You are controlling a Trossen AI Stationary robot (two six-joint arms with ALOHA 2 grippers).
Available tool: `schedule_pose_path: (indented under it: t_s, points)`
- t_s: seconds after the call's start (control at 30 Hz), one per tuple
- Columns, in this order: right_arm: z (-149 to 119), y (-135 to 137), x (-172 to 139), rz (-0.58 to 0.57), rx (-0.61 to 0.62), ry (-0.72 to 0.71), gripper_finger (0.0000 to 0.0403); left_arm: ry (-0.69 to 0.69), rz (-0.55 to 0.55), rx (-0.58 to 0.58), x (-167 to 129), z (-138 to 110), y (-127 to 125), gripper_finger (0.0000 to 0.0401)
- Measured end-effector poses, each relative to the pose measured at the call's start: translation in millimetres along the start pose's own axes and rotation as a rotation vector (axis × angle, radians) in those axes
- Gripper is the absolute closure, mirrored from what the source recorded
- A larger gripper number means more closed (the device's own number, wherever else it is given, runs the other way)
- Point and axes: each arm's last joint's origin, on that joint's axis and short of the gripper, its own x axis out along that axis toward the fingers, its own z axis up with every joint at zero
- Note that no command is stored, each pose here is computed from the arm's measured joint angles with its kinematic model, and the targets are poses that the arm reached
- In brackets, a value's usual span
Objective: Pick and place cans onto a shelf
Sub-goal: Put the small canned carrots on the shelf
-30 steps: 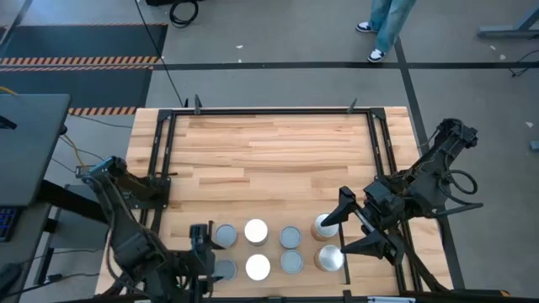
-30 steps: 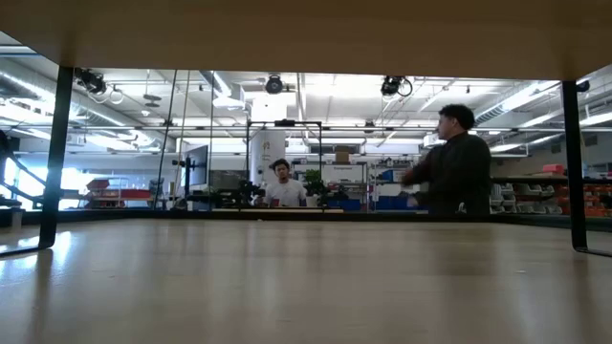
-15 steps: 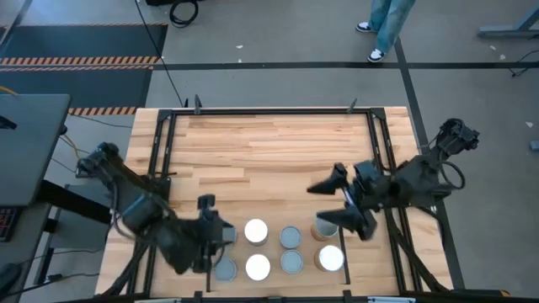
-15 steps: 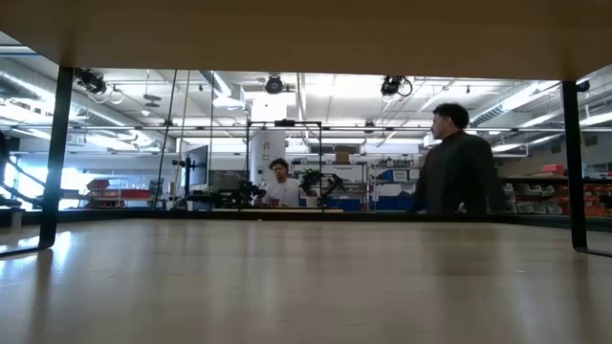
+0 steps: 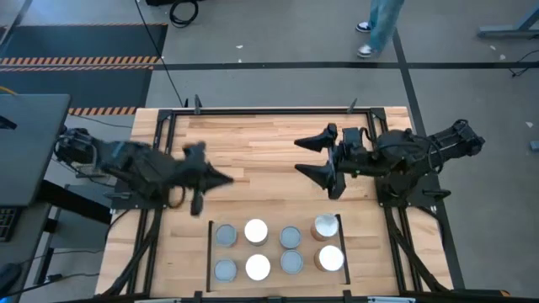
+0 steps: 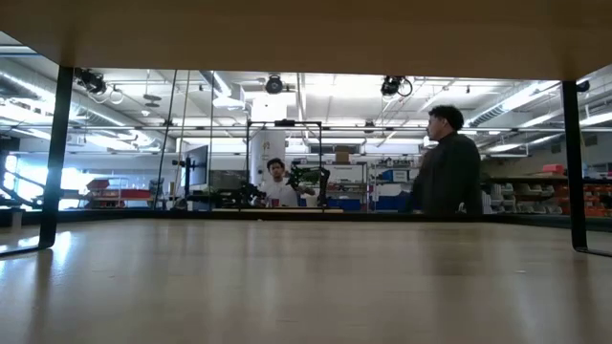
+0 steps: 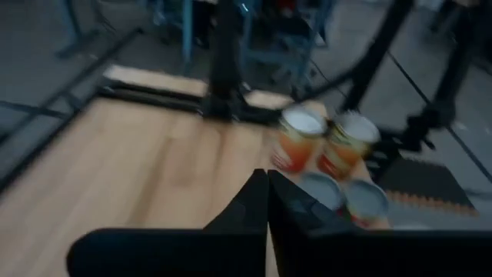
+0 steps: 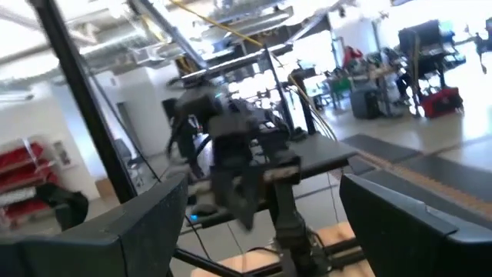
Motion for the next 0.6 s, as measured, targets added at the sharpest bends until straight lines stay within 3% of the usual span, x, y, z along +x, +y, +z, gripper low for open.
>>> schedule_pose_path:
  t_s: [0.23,0.43,0.6]
  points:
    - [17.1,-7.3,-15.1,0.054,-0.104,-0.017,0.0072,-0.108,0.083,-0.036,-39.6,-0.4,34.7,0.0395]
    - [13.7,-11.4,-38.1,0.079,-0.161,0.023,0.0165,-0.170,0.167,-0.041,-56.8,-24.5,60.2,0.0397]
    - [-0.5,-27.7,-66.9,0.098,-0.110,0.058,0.0251,-0.233,0.249,0.058,-62.6,-49.5,81.0,0.0398]
